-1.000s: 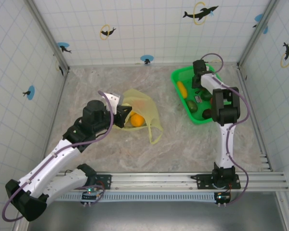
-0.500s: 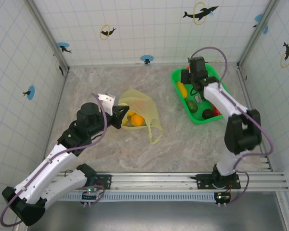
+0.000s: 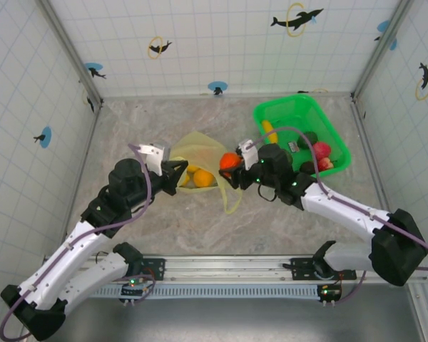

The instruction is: Place the fake fruits into the plastic bag and tie a complex knot

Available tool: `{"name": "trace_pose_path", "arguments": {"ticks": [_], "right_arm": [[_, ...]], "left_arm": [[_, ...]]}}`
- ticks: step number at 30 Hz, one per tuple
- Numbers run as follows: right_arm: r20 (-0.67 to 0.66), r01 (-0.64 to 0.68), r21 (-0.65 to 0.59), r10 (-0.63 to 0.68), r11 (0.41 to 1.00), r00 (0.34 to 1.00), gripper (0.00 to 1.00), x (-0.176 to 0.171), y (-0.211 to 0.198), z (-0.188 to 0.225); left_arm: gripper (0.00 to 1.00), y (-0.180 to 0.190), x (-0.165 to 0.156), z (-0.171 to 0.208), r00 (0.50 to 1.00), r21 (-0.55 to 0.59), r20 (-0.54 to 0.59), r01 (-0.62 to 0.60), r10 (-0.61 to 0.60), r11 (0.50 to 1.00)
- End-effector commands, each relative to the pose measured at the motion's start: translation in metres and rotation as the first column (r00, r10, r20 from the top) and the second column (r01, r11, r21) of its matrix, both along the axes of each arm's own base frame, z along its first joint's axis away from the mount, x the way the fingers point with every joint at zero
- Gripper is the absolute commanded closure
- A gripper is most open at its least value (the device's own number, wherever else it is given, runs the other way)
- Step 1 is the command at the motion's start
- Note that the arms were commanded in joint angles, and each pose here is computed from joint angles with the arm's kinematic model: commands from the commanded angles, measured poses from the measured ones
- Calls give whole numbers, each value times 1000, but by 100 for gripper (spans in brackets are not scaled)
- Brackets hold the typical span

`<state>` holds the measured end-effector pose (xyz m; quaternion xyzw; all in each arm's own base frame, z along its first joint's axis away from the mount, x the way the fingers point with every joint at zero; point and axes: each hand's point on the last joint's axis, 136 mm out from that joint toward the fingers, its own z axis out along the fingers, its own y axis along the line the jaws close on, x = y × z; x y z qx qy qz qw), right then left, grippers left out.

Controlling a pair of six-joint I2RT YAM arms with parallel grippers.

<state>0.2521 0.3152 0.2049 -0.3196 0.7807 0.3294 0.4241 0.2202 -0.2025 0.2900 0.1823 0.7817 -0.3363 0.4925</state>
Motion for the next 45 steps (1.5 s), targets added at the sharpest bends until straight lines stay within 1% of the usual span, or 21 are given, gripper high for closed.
{"name": "trace_pose_path", "arguments": {"ticks": [1, 5, 8, 12, 14, 16, 18, 20, 23, 26, 29, 32, 35, 36, 37, 38, 39, 41, 45], "right_arm": [[59, -137, 78, 133, 987, 989, 46, -29, 28, 18], [24, -222, 71, 220, 973, 975, 46, -47, 55, 3], [0, -216, 19, 216, 976, 976, 45, -44, 71, -15], [-22, -92, -117, 90, 989, 996, 44, -13, 82, -45], [-17, -26, -151, 24, 988, 1000, 45, 3, 84, -52], [1, 75, -185, -76, 980, 997, 47, 23, 82, -57], [-4, 123, -214, -126, 969, 992, 47, 35, 82, -62], [-25, 134, -195, -141, 972, 990, 47, 41, 86, -63], [-92, 100, -178, -118, 979, 989, 47, 43, 103, -75], [-139, 20, -58, -28, 998, 990, 46, 41, 137, -67], [-189, -50, 72, 63, 996, 980, 45, 38, 168, -55], [-232, -68, 131, 97, 989, 968, 45, 43, 195, -52], [-270, -25, 149, 65, 988, 961, 45, 56, 219, -61], [-293, -13, 156, 59, 988, 954, 42, 59, 226, -68], [-310, 2, 156, 47, 988, 950, 35, 63, 232, -73], [-323, 11, 164, 43, 986, 945, 23, 65, 238, -77], [-330, 8, 185, 54, 983, 942, 16, 64, 242, -77], [-345, 9, 209, 65, 978, 936, 12, 62, 245, -77], [-338, 12, 210, 61, 978, 939, 9, 62, 234, -72]], "left_arm": [[100, 1, -3, -1, 1000, -10, -10, -5, 5, 1000], [100, 2, -4, 0, 1000, -14, -5, -9, 9, 1000], [100, 3, -5, 1, 1000, -14, -3, -10, 10, 1000], [100, 5, -6, -1, 1000, -9, -1, -13, 13, 1000], [100, 6, -7, -3, 1000, -7, -3, -12, 12, 1000], [100, 6, -9, -6, 1000, -6, -8, -7, 7, 1000], [100, 7, -11, -14, 1000, -9, -25, -7, 6, 1000], [100, 9, -14, -21, 999, -12, -39, -9, 8, 1000], [100, 11, -15, -22, 999, -14, -36, -13, 13, 1000], [100, 9, -14, -13, 1000, -21, -17, -6, 5, 1000], [100, 4, -11, -6, 1000, -23, -11, 5, -6, 1000], [100, -1, -9, -1, 1000, -28, -9, 21, -21, 999], [100, -4, -7, 6, 1000, -41, 1, 29, -29, 999], [100, -5, -7, 9, 999, -46, 7, 33, -33, 998], [100, -6, -6, 11, 999, -49, 11, 35, -34, 998], [100, -6, -5, 13, 999, -50, 12, 34, -33, 998], [100, -6, -5, 15, 999, -49, 16, 35, -35, 998], [100, -6, -4, 16, 999, -47, 17, 32, -31, 998], [100, -4, -4, 17, 999, -35, 23, 23, -23, 999]]}}
